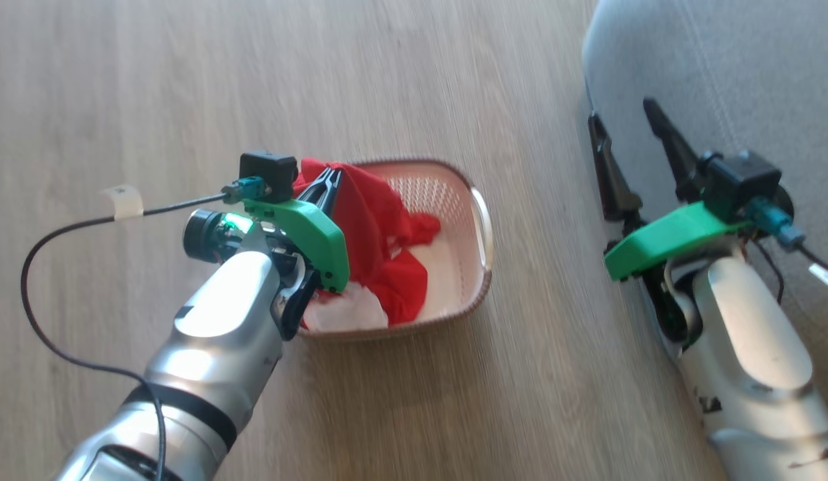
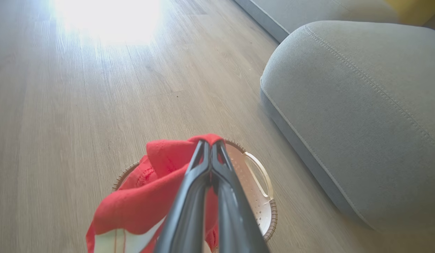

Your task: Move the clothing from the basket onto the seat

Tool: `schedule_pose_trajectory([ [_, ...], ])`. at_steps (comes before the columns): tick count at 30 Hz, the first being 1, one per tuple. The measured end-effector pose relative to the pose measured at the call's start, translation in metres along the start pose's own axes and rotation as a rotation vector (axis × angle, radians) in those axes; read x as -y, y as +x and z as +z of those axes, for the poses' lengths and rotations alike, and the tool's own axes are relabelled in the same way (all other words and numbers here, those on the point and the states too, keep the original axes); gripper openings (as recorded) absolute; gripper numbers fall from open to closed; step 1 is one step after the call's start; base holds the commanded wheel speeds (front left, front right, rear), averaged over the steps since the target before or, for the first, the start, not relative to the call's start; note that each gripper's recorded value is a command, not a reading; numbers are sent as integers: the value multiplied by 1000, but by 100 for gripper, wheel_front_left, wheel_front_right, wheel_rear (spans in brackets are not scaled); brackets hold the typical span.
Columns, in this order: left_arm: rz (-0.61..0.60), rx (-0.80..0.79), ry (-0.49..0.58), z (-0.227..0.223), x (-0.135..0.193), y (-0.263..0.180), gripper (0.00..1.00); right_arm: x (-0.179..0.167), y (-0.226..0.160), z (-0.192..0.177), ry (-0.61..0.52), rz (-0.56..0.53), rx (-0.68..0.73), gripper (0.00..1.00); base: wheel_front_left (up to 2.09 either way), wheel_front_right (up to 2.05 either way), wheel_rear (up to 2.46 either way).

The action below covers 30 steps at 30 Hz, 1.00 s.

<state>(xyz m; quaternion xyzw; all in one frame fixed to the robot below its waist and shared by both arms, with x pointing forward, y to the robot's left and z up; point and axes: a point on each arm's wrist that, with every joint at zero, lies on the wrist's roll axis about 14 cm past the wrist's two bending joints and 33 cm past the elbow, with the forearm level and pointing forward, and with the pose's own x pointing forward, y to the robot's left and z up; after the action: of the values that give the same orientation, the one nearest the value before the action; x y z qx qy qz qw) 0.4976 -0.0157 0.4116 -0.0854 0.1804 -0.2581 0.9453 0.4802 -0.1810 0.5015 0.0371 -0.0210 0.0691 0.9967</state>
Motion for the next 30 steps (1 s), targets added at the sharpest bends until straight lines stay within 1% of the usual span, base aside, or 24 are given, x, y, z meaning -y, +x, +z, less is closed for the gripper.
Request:
schedule_pose_trajectory([
  [6, 7, 124, 12, 48, 13, -24, 0, -14, -19, 15, 9, 26, 22, 100, 0, 0, 0],
  [16, 6, 278, 30, 96, 32, -72, 0, -33, -53, 25, 14, 58, 36, 100, 0, 0, 0],
  [23, -29, 410, 66, 139, 51, -98, 0, -36, -67, 24, 31, 49, 39, 100, 0, 0, 0],
  [30, -68, 492, 72, 164, 65, -112, 0, -41, -74, 15, 47, 52, 17, 100, 0, 0, 0],
])
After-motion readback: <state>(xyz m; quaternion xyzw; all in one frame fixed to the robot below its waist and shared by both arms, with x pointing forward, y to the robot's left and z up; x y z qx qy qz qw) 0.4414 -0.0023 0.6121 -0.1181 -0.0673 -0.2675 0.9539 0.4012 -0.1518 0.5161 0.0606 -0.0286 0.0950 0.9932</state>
